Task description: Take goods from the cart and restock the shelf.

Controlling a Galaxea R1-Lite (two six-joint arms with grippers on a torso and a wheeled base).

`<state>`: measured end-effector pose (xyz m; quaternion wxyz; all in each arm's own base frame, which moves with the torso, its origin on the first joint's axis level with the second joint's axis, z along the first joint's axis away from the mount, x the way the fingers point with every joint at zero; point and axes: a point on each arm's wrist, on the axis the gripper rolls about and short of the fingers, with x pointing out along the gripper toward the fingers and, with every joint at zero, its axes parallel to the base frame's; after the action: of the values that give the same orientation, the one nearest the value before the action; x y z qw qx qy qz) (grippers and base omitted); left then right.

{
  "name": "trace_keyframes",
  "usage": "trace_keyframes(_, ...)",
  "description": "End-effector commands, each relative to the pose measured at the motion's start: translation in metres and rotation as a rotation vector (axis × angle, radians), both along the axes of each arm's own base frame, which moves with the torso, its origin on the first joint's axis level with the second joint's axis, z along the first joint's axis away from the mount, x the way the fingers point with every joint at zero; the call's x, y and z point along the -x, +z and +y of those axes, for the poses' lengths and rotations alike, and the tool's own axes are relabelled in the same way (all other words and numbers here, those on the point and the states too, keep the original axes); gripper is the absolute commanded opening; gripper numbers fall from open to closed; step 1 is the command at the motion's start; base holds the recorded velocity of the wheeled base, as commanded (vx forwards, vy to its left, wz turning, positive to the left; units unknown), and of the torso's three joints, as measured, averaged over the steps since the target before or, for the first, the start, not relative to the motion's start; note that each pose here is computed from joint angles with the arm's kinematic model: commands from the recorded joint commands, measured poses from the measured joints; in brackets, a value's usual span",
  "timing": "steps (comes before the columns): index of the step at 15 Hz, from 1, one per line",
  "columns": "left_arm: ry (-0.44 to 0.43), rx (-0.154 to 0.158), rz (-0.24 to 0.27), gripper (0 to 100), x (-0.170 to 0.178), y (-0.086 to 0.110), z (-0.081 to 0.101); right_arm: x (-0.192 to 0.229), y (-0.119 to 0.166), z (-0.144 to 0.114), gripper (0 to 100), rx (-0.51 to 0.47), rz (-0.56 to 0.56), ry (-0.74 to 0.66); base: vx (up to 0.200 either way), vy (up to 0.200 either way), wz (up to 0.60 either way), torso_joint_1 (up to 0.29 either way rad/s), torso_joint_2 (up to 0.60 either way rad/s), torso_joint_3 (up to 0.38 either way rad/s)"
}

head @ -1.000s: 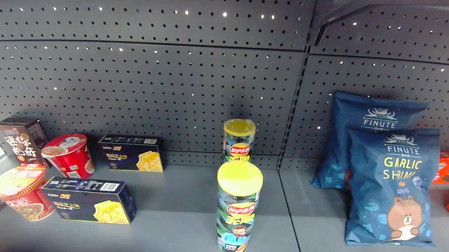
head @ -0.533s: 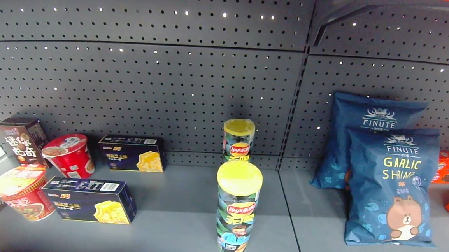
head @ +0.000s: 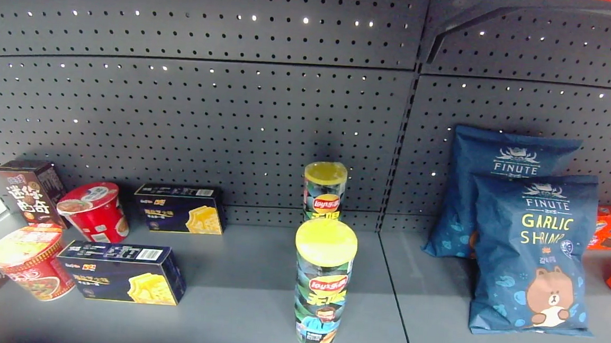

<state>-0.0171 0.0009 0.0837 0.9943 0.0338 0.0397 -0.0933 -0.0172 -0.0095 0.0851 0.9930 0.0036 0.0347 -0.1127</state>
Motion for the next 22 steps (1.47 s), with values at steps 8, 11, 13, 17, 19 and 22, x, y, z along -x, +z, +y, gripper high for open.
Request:
trace_keyframes(8,0.0,0.001,0.007,100,-0.0004,-0.0001,-0.0001,-0.0005,0.0,0.0002,100,-0.008,0.004,0.008,0.0,0.0,0.15,0.001,0.0,0.0)
trace_keyframes(11,0.002,-0.004,0.021,100,-0.0017,-0.0061,-0.0001,-0.0005,0.0,0.0002,100,-0.008,0.004,0.008,0.0,0.0,0.0,0.0,0.0,0.0)
trace_keyframes(13,-0.006,-0.003,0.022,100,-0.0019,-0.0069,-0.0003,-0.0005,0.0,0.0002,100,-0.007,0.004,0.008,0.0,0.0,0.0,0.0,0.0,0.0)
trace_keyframes(17,-0.017,-0.001,0.022,100,-0.0019,-0.0069,-0.0006,-0.0005,0.0,0.0003,100,-0.003,0.005,0.013,0.0,0.0,0.0,0.0,0.0,0.0)
trace_keyframes(19,-0.017,-0.01,0.019,100,-0.0019,-0.0068,-0.0006,-0.0005,0.0,0.0005,100,-0.003,0.005,0.021,0.0,0.0,0.0,0.0,0.0,0.0)
trace_keyframes(22,-0.01,0.005,0.023,100,-0.0019,-0.0069,-0.0004,-0.0005,0.0,0.0005,100,-0.007,0.004,0.019,0.0,0.0,0.0,0.0,0.0,0.0)
